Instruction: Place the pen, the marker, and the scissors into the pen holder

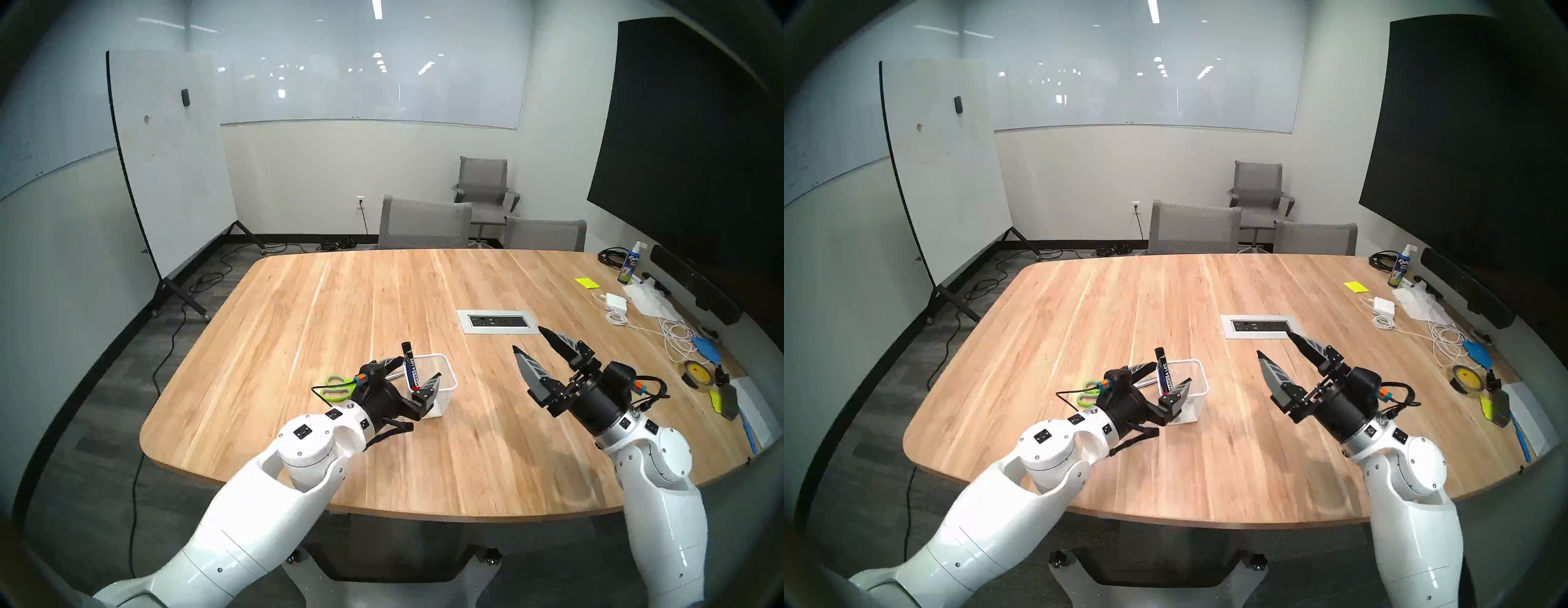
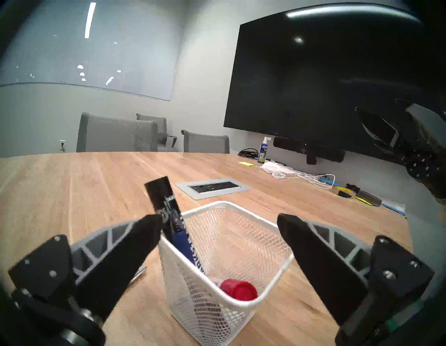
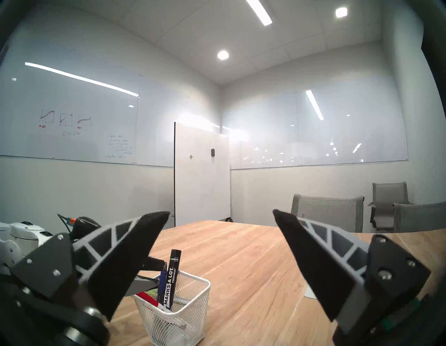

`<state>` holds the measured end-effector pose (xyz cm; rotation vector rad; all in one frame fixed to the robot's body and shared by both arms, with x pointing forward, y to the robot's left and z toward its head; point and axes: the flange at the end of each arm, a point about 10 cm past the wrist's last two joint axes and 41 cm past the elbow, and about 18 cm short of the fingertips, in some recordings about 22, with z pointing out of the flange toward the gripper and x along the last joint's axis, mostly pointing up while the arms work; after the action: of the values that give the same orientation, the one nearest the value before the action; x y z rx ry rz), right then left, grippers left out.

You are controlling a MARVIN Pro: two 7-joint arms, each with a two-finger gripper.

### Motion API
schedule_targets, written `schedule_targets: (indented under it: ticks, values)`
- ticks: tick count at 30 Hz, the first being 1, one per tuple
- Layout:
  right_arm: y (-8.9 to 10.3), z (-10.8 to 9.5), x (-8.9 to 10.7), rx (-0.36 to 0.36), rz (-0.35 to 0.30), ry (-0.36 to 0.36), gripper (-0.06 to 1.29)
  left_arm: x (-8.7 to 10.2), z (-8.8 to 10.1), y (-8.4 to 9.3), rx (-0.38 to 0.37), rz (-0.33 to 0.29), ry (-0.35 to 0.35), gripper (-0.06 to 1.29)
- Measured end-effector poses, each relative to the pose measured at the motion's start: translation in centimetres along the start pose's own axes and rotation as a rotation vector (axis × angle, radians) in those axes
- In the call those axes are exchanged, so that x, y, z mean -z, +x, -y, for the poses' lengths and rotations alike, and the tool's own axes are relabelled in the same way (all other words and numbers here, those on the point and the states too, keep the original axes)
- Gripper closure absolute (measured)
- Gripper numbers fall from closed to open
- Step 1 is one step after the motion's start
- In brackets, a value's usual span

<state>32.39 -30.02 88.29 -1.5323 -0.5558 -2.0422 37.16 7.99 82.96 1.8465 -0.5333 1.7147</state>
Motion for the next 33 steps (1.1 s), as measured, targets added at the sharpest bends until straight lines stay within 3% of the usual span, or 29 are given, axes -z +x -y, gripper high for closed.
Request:
schedule_targets:
  ticks: [7, 13, 17, 22, 33]
  values:
    - [-1.0, 0.6, -0.2, -0.006, 0.021, 0.005, 0.0, 0.8, -0.1, 2.0, -0.042, -0.031, 0.02, -0.03]
    - [-1.5, 0.5, -0.2, 0.006, 0.041, -0.017, 0.0, 1.8, 0.5, 2.6, -0.074, -0.018, 0.064, -0.03]
    - [-1.7, -0.5, 0.2, 0.034, 0.065, -0.072, 0.0, 3.3, 1.5, 2.7, -0.108, -0.004, 0.114, -0.03]
    - [-1.8, -0.8, 0.2, 0.046, 0.072, -0.089, 0.0, 4.8, 2.7, 3.1, -0.148, -0.004, 0.168, -0.03]
    - [-1.7, -1.0, 0.2, 0.051, 0.071, -0.108, 0.0, 9.3, 5.2, 4.0, -0.322, 0.012, 0.331, -0.03]
